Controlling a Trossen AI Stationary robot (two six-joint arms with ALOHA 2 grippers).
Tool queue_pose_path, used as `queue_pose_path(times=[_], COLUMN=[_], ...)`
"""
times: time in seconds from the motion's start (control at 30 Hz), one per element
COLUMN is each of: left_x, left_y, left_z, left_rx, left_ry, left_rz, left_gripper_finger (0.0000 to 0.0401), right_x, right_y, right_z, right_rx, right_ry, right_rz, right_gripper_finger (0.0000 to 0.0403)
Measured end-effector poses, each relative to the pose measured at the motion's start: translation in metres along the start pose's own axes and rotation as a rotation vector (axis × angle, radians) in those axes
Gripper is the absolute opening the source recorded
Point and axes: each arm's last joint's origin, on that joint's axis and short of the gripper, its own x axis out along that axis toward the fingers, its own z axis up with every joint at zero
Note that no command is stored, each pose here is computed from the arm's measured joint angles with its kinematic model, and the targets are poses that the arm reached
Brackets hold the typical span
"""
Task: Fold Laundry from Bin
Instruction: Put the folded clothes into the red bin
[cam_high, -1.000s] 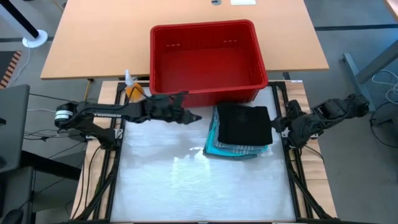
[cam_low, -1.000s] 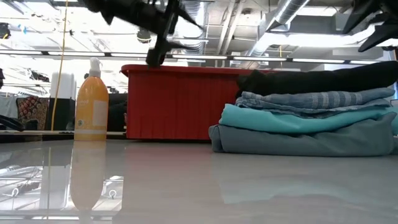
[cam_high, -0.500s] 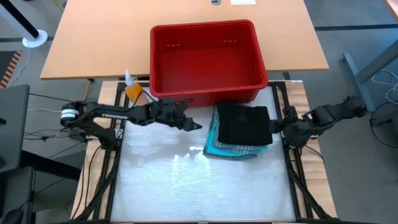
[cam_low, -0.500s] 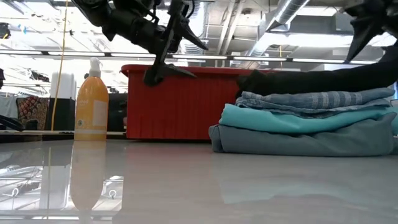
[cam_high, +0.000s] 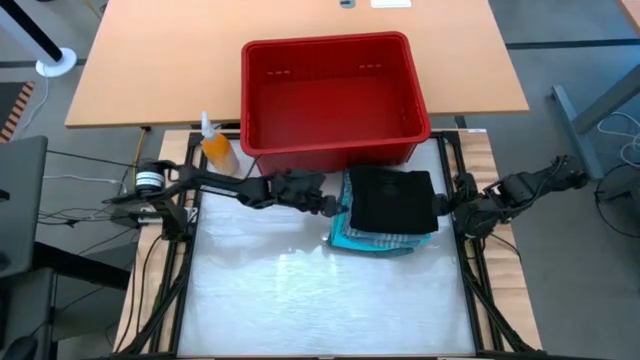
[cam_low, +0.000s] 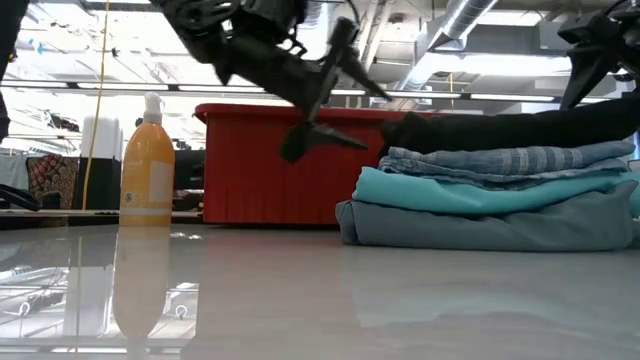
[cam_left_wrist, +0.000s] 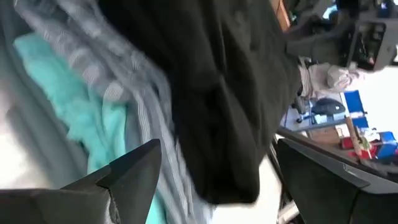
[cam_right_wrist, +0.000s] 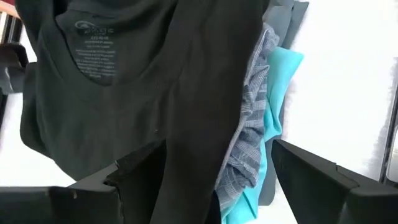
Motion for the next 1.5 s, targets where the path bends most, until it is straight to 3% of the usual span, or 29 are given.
queue_pose_path(times=[0.17,0.33,0.5,0.67,1.03,1.17,1.5], left_x=[0.013,0.024,0.035,0.035,0.047,0.051,0.054], left_y=[-0.005,0.001,-0.004,0.008,0.034,0.047,0.065], left_z=[0.005,0.006,0.012,0.012,0.013,0.013,0.008], left_rx=[0.020,0.048,0.097,0.149,0.114,0.103,0.113], left_ry=[-0.008,0.025,0.032,0.049,0.128,0.153,0.209], left_rz=[0.015,0.120,0.127,0.293,0.308,0.347,0.437], left_gripper_finger=[0.0307,0.0307,0.0307,0.0307,0.0307,0.0307,0.0307], right_x=[0.004,0.009,0.013,0.022,0.039,0.058,0.087], right_y=[0.005,0.013,0.016,0.018,0.026,0.026,0.018], right_z=[-0.004,-0.009,-0.013,-0.018,-0.031,-0.043,-0.058], right_rx=[0.019,0.014,0.037,0.062,0.137,0.172,0.174], right_ry=[0.001,0.014,0.006,-0.003,-0.016,0.005,-0.021], right_rz=[-0.020,-0.042,-0.077,-0.111,-0.161,-0.146,-0.246], right_gripper_finger=[0.0321,0.0321,0.0321,0.0321,0.0321,0.0321,0.0321])
